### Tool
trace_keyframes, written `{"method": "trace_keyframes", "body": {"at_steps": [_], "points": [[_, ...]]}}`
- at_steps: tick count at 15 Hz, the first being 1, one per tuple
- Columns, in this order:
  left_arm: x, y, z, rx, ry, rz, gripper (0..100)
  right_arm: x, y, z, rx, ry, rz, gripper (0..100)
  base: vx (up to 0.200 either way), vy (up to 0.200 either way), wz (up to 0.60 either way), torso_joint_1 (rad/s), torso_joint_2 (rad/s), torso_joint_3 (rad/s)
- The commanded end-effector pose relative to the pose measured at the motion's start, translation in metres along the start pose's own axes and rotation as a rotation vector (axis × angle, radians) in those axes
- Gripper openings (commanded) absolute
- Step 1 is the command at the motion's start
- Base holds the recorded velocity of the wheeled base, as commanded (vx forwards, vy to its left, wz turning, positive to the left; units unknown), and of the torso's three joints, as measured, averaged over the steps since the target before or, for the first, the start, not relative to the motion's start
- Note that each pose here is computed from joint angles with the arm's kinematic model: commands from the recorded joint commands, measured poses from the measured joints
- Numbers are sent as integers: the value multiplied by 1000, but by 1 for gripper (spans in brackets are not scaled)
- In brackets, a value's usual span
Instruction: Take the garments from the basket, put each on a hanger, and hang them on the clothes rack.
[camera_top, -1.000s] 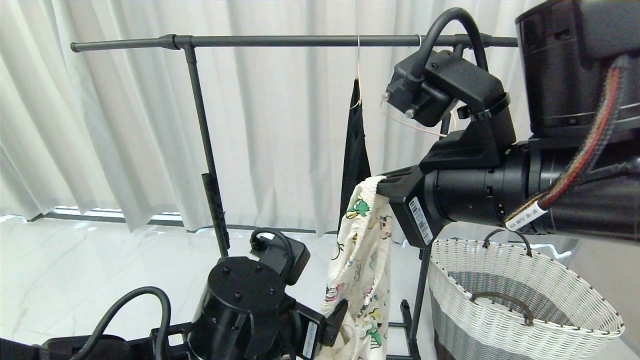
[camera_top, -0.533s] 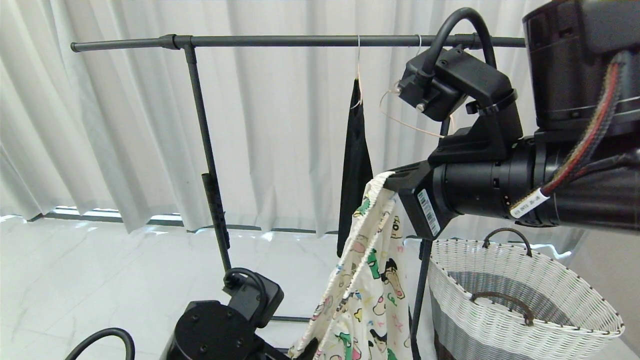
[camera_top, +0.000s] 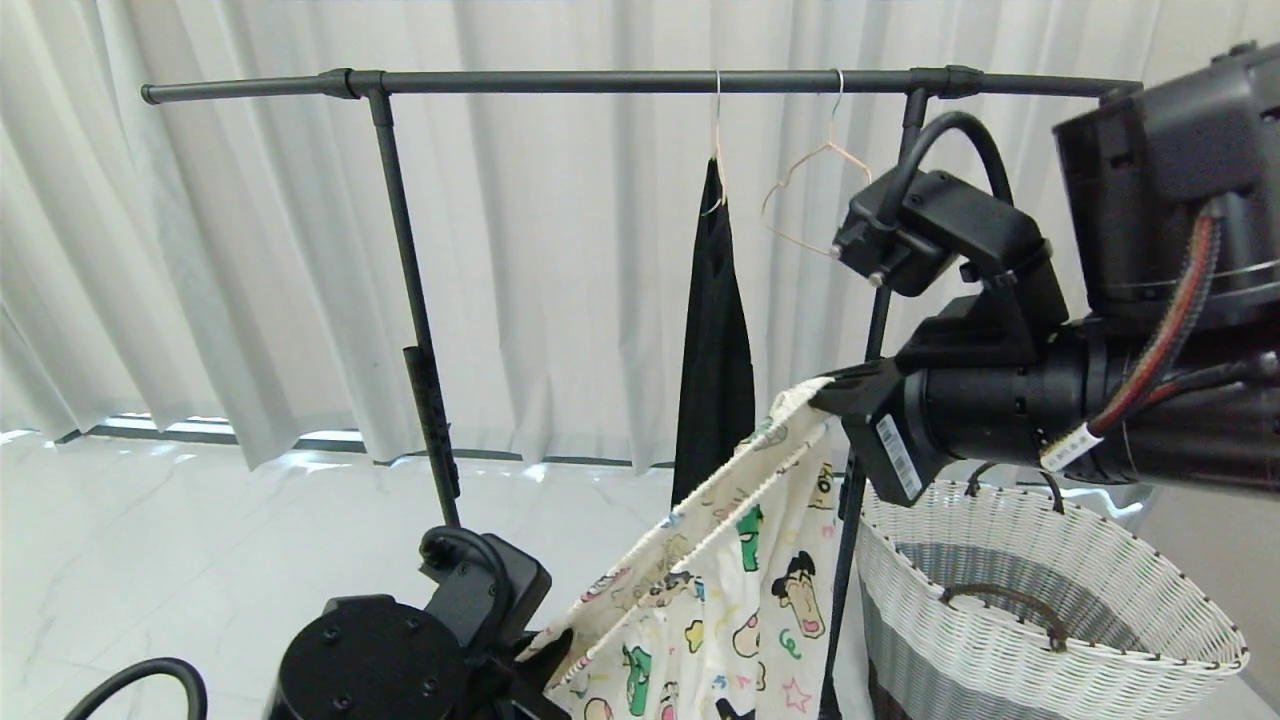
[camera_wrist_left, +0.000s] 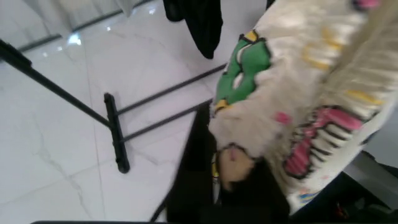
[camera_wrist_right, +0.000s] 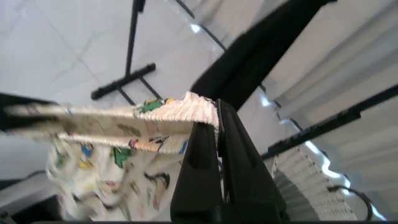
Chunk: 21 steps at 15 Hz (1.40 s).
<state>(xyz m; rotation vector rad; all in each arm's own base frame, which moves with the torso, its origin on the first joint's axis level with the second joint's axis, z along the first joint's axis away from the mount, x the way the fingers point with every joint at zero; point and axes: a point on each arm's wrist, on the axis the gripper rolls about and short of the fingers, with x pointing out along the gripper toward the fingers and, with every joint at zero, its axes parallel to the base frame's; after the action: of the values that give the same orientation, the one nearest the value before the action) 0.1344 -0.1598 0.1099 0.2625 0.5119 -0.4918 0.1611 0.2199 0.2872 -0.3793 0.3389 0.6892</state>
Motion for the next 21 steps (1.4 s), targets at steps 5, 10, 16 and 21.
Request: {"method": "trace_keyframes", "body": {"at_steps": [5,10,16,21], "points": [[-41,15,81,-38,-149,-26,0,-51,-32,-42,28,75,-84,0,0,0,0,0,0,0],[-89,21,154,-23,-138,-222,0,-85,-53,-12,64,21,-130,0,0,0,0,0,0,0],[-143,35,185,-2,-97,-358,0,-102,-61,21,81,-62,-139,0,0,0,0,0,0,0],[-140,37,169,109,-88,-322,0,-113,-61,15,76,-42,-121,0,0,0,0,0,0,0]]}}
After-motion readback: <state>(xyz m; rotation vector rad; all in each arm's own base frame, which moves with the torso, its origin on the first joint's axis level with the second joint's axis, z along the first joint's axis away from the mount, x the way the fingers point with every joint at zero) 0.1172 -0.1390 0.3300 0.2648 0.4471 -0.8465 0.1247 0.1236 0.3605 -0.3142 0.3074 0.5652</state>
